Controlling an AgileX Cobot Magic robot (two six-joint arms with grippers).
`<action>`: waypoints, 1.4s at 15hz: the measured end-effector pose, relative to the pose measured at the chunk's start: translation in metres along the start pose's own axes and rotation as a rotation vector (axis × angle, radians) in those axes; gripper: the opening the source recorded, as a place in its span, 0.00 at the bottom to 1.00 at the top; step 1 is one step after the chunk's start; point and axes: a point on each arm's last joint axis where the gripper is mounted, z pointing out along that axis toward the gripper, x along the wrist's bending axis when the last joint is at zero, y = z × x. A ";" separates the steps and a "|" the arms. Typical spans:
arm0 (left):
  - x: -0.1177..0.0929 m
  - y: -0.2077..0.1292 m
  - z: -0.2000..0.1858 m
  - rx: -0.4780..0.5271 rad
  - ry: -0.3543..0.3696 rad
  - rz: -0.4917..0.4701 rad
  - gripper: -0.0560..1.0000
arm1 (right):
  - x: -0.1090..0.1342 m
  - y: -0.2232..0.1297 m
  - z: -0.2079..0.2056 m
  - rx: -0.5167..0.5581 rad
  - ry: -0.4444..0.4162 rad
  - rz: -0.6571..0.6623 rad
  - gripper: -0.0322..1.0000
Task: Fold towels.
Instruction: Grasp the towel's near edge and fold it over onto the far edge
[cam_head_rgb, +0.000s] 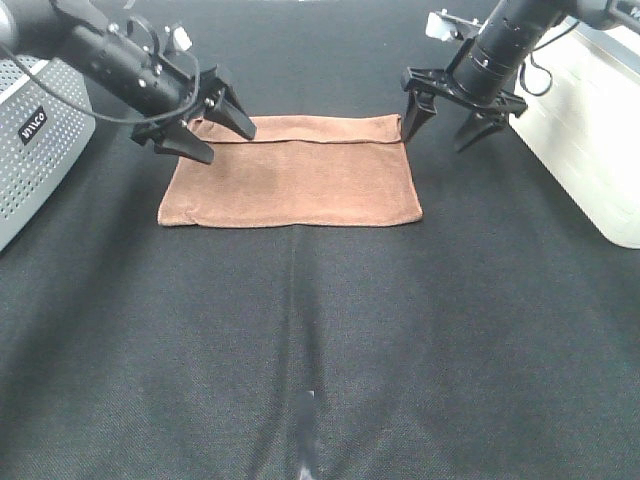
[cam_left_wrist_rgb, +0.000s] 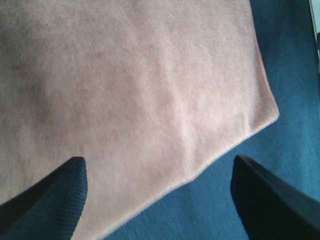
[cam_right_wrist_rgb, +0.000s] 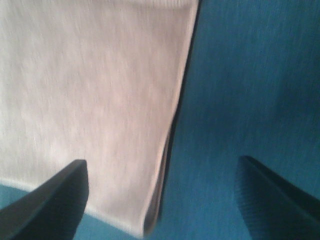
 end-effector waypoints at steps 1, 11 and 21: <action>-0.005 -0.004 -0.009 -0.002 0.019 -0.008 0.77 | 0.000 -0.006 0.000 0.025 -0.001 0.009 0.76; 0.032 -0.072 -0.039 -0.104 0.245 -0.244 0.77 | 0.006 -0.041 0.003 0.149 0.090 0.037 0.76; 0.060 -0.078 -0.007 -0.103 0.255 -0.322 0.77 | 0.002 -0.032 0.026 0.063 0.135 0.054 0.76</action>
